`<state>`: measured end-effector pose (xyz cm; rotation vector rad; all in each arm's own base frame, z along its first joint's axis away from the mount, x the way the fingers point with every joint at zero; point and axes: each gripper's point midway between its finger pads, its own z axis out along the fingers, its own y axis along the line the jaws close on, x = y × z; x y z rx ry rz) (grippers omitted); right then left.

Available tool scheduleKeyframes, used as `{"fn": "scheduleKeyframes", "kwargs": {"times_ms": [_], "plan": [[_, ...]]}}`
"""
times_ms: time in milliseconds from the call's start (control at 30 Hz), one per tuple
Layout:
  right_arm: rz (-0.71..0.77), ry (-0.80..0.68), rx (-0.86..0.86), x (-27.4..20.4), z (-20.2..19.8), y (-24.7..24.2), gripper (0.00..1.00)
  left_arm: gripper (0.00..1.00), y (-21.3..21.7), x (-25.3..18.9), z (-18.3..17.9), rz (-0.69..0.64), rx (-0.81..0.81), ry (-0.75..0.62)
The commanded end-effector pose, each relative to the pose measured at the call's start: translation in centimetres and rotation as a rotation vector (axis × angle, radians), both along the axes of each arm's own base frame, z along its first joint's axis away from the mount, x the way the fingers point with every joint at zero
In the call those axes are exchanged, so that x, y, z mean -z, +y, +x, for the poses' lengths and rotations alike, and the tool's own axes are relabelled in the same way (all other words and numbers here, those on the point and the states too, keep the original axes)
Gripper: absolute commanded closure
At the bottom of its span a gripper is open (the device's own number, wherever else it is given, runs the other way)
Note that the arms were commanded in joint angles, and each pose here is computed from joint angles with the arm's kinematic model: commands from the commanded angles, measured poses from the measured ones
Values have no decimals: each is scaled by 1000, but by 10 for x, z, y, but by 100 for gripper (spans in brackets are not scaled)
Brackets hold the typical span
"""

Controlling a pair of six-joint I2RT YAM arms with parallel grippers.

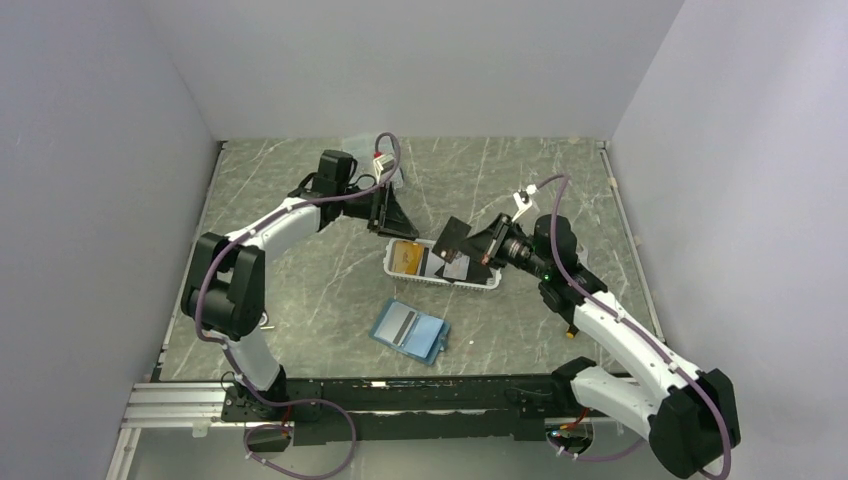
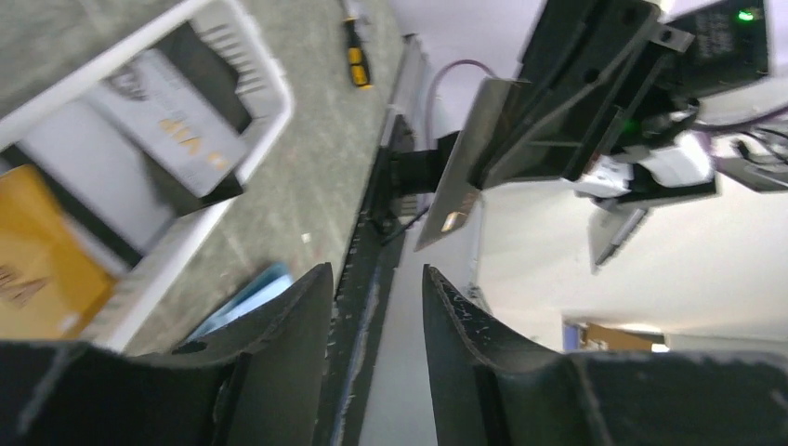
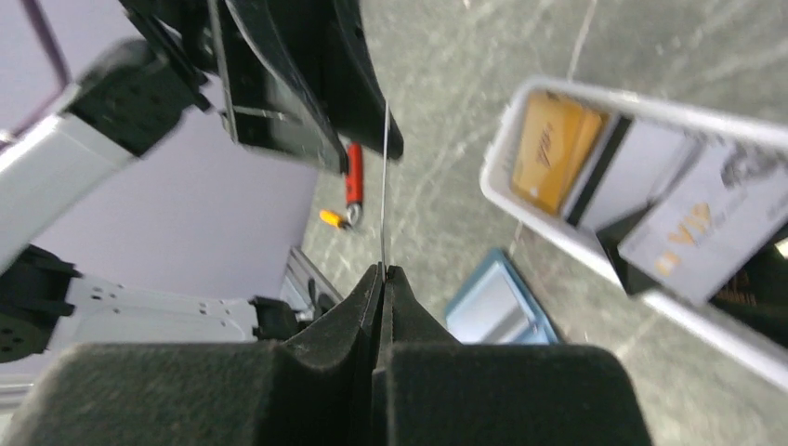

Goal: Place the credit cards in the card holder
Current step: Turn over the card slot in the card holder.

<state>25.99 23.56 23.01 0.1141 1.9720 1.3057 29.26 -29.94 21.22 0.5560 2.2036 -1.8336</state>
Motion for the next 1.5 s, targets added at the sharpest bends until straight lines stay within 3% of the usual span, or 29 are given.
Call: {"fn": "scheduleKeyframes", "kwargs": {"times_ms": [0, 233, 700, 967, 1333, 1467], "plan": [[-121, 182, -50, 44, -38, -7, 100, 54, 22, 13, -6, 147, -36, -94], [-190, 362, -199, 88, -104, 13, 100, 55, 58, 93, -36, 410, -59, -39], [-246, 585, -406, 146, -183, 21, 100, 53, 72, 156, -80, 527, -29, 15], [-275, 629, -386, 169, -193, 8, 100, 51, 73, 186, -89, 623, 1, 65], [-277, 616, -382, 176, -191, 8, 100, 52, 95, 176, -64, 754, -102, -79], [-279, 619, -377, 179, -192, 6, 100, 52, 94, 181, -66, 756, -97, -66]]}}
